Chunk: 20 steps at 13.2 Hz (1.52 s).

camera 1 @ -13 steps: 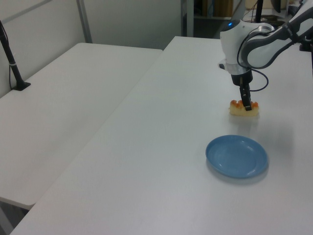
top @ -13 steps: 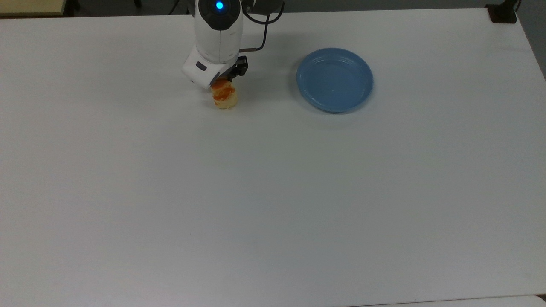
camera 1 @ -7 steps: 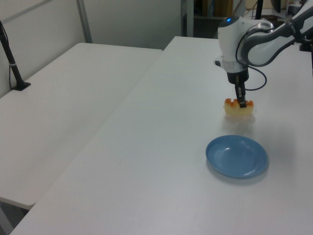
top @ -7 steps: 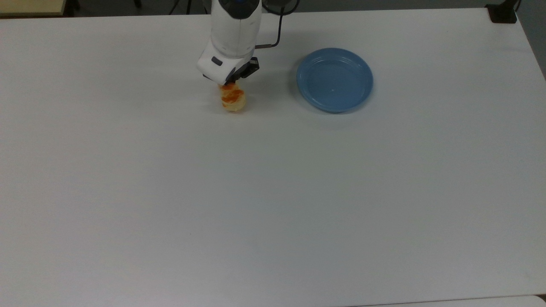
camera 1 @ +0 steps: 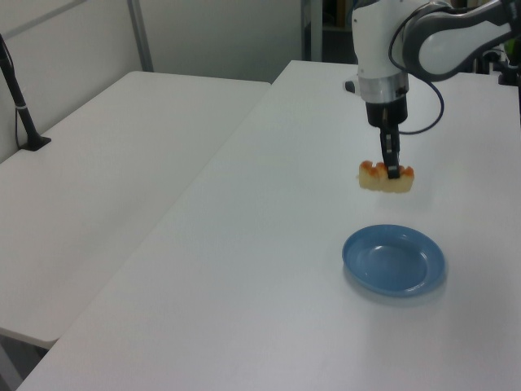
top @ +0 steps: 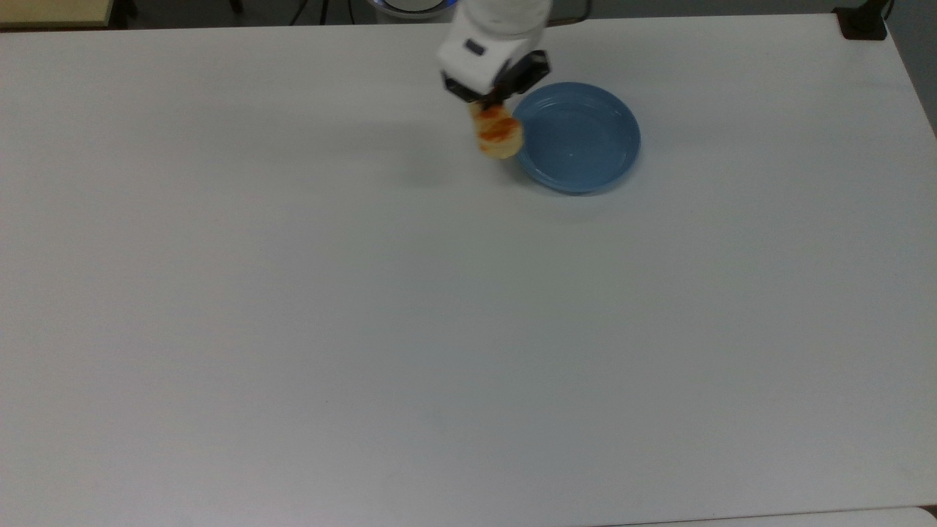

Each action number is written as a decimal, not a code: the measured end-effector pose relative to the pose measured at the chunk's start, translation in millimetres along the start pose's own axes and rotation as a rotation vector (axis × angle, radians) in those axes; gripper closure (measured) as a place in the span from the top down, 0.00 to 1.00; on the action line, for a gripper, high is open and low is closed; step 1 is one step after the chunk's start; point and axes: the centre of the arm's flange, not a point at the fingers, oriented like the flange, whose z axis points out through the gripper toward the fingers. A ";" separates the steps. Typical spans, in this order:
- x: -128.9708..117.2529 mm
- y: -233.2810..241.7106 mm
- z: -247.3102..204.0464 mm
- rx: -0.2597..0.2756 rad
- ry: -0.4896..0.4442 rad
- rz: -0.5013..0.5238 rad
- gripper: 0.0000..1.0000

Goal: Put the bread onto the plate

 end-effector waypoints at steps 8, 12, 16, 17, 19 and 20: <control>18.1 -110.4 79.3 -0.004 -0.047 0.041 0.45; 12.2 -105.0 47.2 -0.005 -0.035 0.050 0.99; -1.8 22.3 -99.2 0.034 0.081 0.142 1.00; -8.5 59.0 -123.5 0.039 0.111 0.147 1.00; -18.8 122.0 -149.0 0.043 0.159 0.190 1.00; -23.6 150.0 -154.3 0.037 0.172 0.221 1.00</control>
